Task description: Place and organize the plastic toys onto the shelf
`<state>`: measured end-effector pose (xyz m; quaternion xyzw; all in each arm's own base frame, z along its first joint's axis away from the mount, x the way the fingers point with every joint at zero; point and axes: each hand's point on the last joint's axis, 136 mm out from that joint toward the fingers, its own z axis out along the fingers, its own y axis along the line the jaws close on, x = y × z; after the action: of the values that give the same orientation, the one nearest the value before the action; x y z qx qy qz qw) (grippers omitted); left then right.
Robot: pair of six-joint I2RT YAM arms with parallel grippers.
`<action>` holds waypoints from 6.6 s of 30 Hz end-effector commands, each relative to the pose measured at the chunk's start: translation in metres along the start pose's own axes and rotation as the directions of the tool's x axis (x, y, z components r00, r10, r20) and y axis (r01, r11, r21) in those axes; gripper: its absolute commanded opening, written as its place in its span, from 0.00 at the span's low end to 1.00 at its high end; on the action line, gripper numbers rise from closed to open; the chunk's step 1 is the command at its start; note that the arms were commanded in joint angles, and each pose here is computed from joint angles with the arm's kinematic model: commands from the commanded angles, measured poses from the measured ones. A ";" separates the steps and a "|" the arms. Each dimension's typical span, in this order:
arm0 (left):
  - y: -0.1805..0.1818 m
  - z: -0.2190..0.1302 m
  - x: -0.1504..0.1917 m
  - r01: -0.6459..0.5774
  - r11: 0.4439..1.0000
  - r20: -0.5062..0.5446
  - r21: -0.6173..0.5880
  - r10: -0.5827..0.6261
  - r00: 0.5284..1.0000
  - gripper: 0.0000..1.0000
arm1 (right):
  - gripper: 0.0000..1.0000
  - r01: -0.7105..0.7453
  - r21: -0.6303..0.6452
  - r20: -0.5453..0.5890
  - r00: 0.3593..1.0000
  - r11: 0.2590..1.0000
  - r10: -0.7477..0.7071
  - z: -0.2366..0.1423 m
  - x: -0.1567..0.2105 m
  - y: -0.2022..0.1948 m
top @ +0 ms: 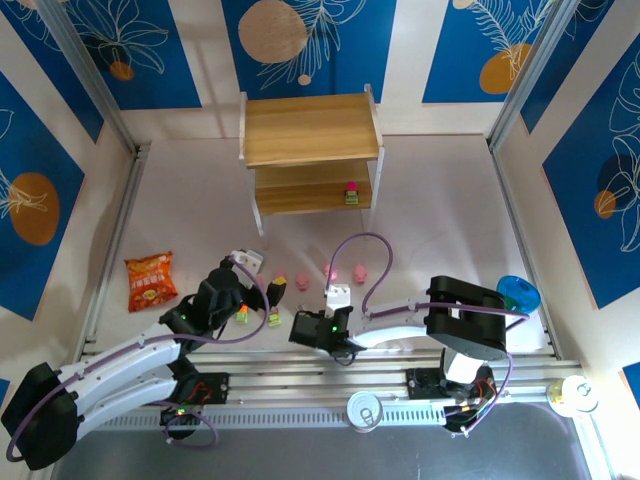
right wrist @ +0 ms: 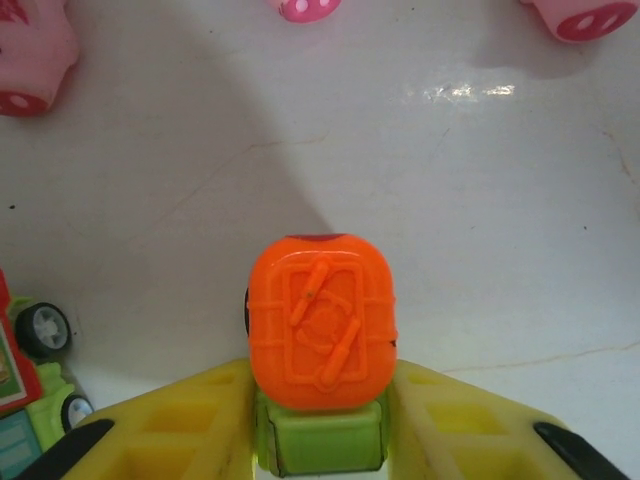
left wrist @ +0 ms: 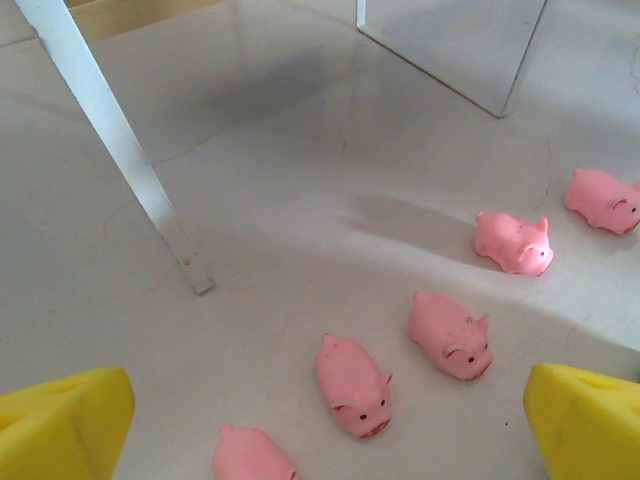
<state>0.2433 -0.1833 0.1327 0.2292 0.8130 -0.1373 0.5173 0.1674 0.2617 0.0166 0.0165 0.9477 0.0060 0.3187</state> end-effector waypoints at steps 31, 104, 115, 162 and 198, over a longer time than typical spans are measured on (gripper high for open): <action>0.000 0.001 -0.010 0.009 1.000 0.015 -0.004 -0.008 1.000 1.00 | 0.30 0.035 -0.087 0.189 0.982 0.996 -0.018 -0.064 -0.106 0.002; -0.018 -0.005 -0.021 0.010 0.994 0.084 0.105 -0.019 0.996 1.00 | 0.30 0.083 -0.068 0.293 0.954 0.994 -0.059 0.007 -0.301 0.011; -0.017 -0.003 -0.020 0.010 0.995 0.075 0.100 -0.018 0.997 1.00 | 0.36 0.084 -0.027 0.296 0.952 0.996 -0.073 0.011 -0.303 0.001; 0.018 -0.001 -0.010 0.033 0.995 0.019 -0.089 -0.031 0.999 1.00 | 0.51 0.107 -0.085 0.281 0.956 0.991 -0.080 -0.080 -0.174 -0.008; 0.027 -0.005 -0.006 0.072 0.994 0.010 -0.085 -0.071 0.997 1.00 | 0.59 0.281 -0.187 0.029 0.959 0.941 -0.281 -0.040 0.001 0.064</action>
<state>0.2528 -0.1600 0.1290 0.1906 0.8282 -0.1108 0.5152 0.1460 0.3201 0.0559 -0.1631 0.9303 0.0370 0.3263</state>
